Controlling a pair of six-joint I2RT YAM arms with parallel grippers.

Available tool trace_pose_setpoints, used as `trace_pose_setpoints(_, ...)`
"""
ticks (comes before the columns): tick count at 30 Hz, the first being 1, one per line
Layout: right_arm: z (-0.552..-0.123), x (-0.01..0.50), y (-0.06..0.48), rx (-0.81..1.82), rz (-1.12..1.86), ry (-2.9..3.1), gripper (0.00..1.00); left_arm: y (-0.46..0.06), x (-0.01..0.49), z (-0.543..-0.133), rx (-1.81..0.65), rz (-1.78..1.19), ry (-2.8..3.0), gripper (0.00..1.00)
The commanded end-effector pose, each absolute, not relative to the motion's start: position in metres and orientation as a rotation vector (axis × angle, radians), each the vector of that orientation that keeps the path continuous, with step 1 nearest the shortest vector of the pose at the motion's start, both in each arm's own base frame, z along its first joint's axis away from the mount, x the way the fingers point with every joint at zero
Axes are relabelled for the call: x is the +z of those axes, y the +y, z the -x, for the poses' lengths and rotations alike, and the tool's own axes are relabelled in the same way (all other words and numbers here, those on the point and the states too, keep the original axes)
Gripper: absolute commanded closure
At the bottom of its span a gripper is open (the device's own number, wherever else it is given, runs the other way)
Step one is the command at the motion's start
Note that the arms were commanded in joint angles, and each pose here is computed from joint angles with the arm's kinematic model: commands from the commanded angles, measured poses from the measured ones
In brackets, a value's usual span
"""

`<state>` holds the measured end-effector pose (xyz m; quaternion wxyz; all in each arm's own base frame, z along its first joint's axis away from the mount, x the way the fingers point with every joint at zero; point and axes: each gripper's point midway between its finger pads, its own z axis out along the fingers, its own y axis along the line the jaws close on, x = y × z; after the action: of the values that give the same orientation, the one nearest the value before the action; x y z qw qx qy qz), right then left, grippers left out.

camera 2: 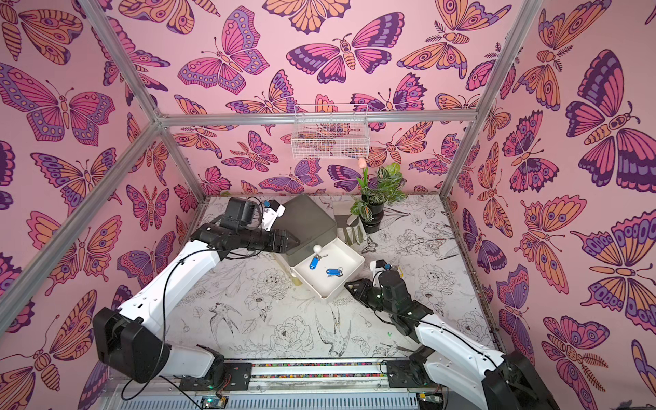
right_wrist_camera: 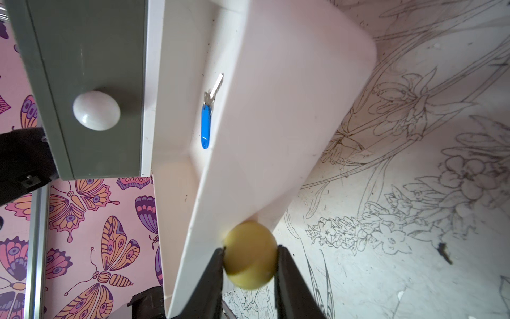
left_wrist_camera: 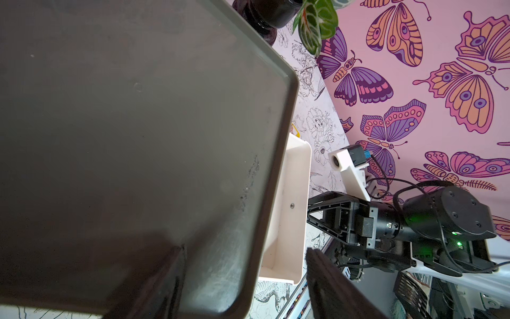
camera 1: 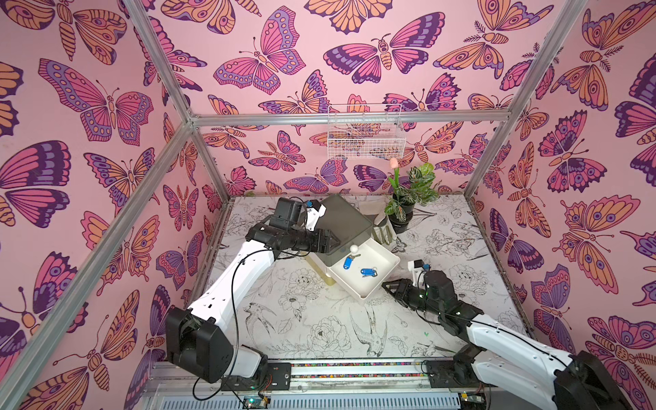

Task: Take the keys out of the drawer
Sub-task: Open the drawer in the storage box.

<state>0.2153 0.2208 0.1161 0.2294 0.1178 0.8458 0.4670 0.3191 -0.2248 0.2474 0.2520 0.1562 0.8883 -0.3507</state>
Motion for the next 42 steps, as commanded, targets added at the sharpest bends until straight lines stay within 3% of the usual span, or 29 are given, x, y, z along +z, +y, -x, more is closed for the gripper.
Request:
trace_pose_setpoints(1, -0.213, 0.111, 0.209, 1.219, -0.351, 2.338, 0.81, -0.217, 0.218, -0.31, -0.941, -0.362, 2.555, 0.26)
trace_pose_setpoints(12, -0.206, 0.103, 0.21, 1.249, -0.348, 2.356, 0.77, -0.218, 0.217, -0.31, -0.948, -0.361, 2.555, 0.26)
trace_pose_setpoints(19, -0.202, 0.104, 0.206, 1.213, -0.334, 2.377, 0.53, -0.218, 0.218, -0.311, -0.95, -0.36, 2.553, 0.26)
trace_pose_setpoints(23, -0.198, 0.108, 0.195, 1.164, -0.348, 2.367, 0.45, -0.219, 0.22, -0.311, -0.952, -0.362, 2.547, 0.26)
trace_pose_setpoints(33, -0.184, 0.155, 0.156, 0.77, -0.231, 2.538, 0.45, -0.219, 0.221, -0.312, -0.957, -0.366, 2.538, 0.26)
trace_pose_setpoints(42, -0.211, 0.215, 0.189, 0.506, 0.038, 2.719, 0.44, -0.222, 0.223, -0.312, -0.985, -0.35, 2.523, 0.25)
